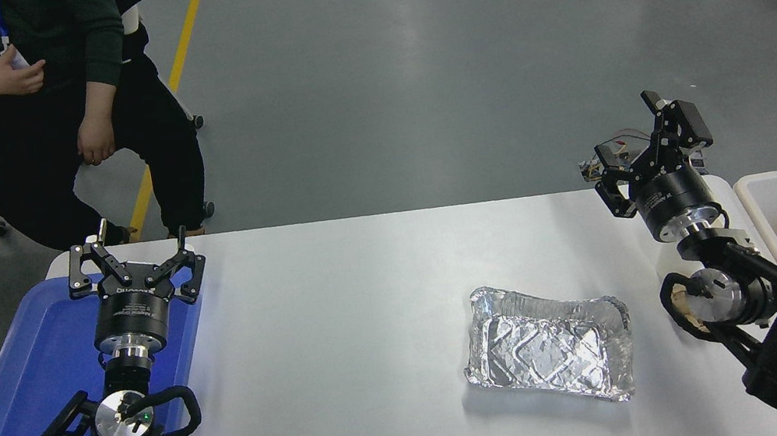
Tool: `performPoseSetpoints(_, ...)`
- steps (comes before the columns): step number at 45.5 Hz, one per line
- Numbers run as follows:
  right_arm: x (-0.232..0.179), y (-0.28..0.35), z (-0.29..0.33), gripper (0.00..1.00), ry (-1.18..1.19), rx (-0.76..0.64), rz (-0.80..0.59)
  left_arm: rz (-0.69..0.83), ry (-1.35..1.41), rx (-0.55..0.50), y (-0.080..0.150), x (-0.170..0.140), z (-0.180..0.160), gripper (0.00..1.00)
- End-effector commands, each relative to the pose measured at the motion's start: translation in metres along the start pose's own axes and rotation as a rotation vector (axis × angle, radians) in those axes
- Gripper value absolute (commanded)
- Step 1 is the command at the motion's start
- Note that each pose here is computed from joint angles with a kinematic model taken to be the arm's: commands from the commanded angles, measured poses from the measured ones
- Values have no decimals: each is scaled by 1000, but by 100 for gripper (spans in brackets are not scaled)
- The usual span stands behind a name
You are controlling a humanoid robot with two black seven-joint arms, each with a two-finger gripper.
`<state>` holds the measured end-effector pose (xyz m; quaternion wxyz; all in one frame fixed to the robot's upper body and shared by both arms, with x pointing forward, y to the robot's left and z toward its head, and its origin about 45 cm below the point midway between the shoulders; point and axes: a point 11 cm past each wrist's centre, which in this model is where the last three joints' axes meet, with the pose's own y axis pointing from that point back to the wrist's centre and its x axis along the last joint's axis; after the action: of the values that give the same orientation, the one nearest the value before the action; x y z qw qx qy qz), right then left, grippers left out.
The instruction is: Pick up paper cup place in dustbin
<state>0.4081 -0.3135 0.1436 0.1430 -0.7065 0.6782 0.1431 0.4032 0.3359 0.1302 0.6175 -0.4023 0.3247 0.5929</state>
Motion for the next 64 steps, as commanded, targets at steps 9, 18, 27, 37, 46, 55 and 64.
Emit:
performPoseSetpoints(9, -3, -2, -1, 100, -2, 4, -5, 0, -1, 1, 0, 0, 0, 100)
performPoseSetpoints(18, 1, -1, -2, 100, 5, 2, 2, -1, 0, 1, 0, 0, 0, 100)
performPoseSetpoints(27, 3, -1, -3, 100, 7, 5, 6, 0, -1, 1, 0, 0, 0, 100)
performPoseSetpoints(37, 4, 0, -2, 100, 8, 2, 9, -1, 0, 1, 0, 0, 0, 100)
performPoseSetpoints(46, 5, 0, -3, 100, 12, 2, 10, -1, 0, 1, 0, 0, 0, 100)
performPoseSetpoints(55, 8, 4, 2, 100, 13, -11, 16, -1, 0, 1, 0, 0, 0, 100)
performPoseSetpoints(64, 3, 6, 11, 100, 40, -43, -11, -1, 0, 1, 0, 0, 0, 100)
